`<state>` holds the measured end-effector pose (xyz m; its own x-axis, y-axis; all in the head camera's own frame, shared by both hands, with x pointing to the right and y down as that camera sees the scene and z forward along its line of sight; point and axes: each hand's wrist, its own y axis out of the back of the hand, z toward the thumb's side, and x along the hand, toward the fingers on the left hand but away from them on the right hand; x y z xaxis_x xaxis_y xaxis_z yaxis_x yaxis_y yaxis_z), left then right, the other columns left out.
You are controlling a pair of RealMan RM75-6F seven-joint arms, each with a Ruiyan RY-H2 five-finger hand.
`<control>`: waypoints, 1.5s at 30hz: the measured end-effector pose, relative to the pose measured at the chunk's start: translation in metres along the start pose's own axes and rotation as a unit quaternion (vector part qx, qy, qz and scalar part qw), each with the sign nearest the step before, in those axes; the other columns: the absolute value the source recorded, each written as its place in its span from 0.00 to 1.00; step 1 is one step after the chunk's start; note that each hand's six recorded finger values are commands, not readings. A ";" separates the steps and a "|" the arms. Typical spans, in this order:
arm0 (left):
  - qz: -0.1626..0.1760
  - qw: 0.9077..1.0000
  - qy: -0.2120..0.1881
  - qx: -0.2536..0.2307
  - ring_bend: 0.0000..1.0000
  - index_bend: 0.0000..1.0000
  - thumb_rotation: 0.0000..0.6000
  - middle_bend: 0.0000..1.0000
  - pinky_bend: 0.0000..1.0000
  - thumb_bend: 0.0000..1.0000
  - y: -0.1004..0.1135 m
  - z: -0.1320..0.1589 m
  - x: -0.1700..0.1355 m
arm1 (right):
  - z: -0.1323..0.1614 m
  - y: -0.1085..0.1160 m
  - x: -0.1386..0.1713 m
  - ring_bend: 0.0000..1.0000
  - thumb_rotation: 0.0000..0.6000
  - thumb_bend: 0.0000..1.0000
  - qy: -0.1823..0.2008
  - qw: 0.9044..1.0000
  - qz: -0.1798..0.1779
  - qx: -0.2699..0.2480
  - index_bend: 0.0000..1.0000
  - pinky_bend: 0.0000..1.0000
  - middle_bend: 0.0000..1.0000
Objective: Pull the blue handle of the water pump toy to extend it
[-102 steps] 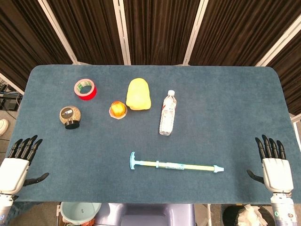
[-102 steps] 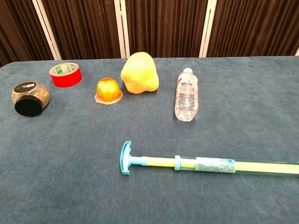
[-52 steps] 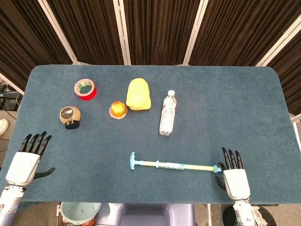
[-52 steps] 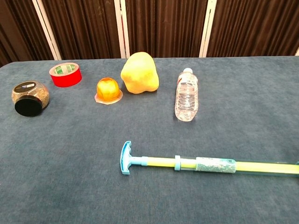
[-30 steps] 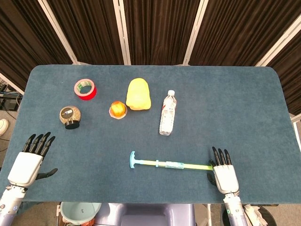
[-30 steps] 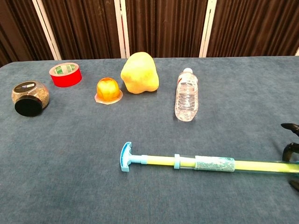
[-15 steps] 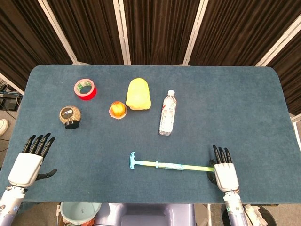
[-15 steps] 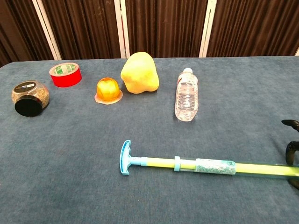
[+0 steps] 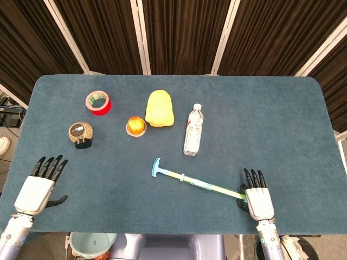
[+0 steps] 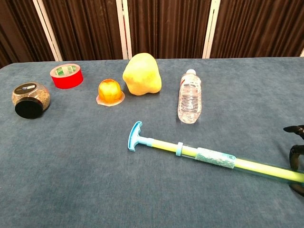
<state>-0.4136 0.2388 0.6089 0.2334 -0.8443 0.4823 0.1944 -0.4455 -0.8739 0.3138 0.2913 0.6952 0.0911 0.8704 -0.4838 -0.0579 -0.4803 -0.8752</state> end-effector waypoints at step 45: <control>0.016 0.971 -0.198 -0.136 0.01 0.35 1.00 0.04 0.06 0.12 -0.029 0.196 0.132 | 0.049 0.028 0.016 0.01 1.00 0.38 0.067 0.998 -0.006 -0.003 0.68 0.00 0.11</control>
<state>-0.2018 0.1986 0.7099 0.5936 -0.7023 0.3930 -0.0650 -0.5286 -0.8464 0.2646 0.2974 0.6634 0.2244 0.8537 -0.4699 -0.0501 -0.4714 -0.8805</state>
